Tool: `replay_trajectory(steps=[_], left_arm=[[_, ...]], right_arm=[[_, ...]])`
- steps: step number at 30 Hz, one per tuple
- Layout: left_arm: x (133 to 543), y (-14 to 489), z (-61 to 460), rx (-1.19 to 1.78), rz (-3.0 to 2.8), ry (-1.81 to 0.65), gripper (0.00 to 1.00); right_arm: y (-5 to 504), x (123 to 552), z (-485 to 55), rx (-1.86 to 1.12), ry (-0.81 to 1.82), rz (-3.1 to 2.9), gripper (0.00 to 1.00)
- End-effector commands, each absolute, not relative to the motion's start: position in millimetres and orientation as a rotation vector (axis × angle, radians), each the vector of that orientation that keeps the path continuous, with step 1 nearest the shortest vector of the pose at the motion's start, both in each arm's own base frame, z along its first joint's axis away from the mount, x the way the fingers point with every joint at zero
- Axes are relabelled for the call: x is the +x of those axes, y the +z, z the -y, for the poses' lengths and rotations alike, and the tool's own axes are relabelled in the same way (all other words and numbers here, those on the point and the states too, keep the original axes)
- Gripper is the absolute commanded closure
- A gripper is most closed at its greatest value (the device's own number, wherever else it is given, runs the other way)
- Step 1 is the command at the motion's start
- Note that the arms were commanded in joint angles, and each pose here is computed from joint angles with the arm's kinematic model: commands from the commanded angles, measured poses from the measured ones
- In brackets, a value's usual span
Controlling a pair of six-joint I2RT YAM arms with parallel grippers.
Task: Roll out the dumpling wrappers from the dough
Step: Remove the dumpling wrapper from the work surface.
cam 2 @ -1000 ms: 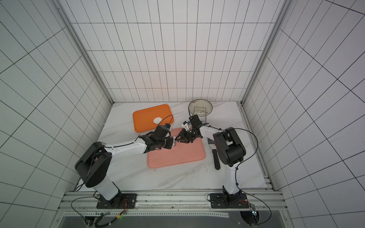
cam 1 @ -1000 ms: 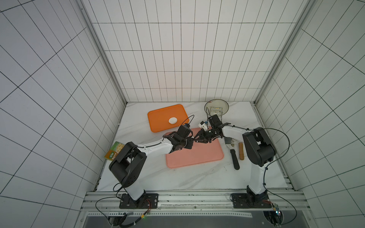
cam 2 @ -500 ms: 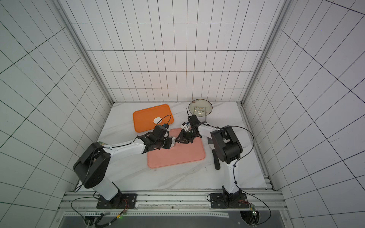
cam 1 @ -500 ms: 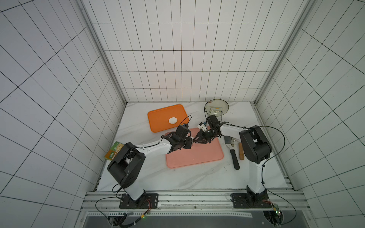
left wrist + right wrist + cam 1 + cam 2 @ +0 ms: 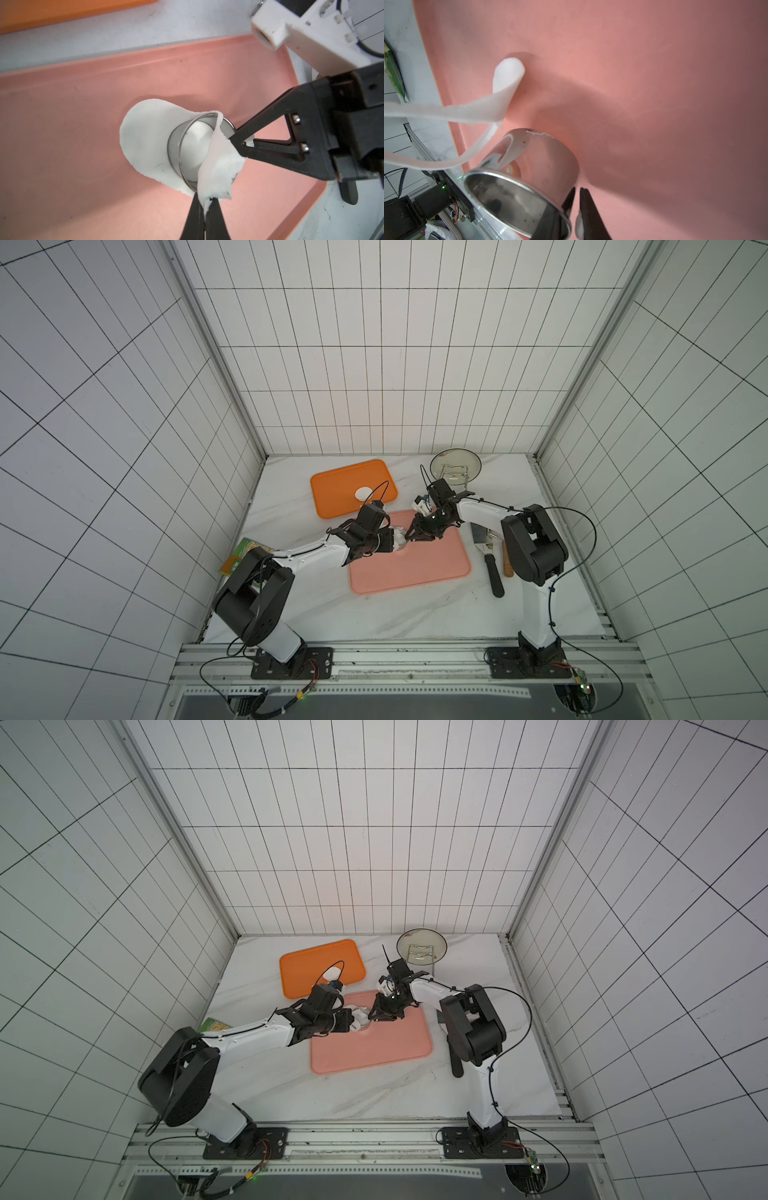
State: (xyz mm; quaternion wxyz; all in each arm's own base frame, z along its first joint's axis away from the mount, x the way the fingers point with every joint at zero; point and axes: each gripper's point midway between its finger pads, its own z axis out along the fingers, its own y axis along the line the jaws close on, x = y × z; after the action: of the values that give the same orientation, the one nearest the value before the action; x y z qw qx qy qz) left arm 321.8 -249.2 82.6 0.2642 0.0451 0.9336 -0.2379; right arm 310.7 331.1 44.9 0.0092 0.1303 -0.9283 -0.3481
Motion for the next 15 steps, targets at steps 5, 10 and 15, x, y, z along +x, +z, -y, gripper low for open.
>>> replay_trajectory(steps=[5, 10, 15], left_arm=[[330.4, 92.6, 234.6, 0.007, -2.49, -0.708, 1.0], [335.8, 93.3, 226.9, -0.04, -2.489, -0.725, 1.0], [340.7, 96.7, 216.3, -0.086, -2.479, -0.714, 1.0]], right_arm=[[33.0, 304.3, -323.6, 0.483, -0.92, 2.933, 0.75], [34.5, 303.4, -324.2, 0.514, -0.897, 2.942, 0.78], [37.1, 303.8, -324.1, 0.549, -0.865, 2.956, 0.8]])
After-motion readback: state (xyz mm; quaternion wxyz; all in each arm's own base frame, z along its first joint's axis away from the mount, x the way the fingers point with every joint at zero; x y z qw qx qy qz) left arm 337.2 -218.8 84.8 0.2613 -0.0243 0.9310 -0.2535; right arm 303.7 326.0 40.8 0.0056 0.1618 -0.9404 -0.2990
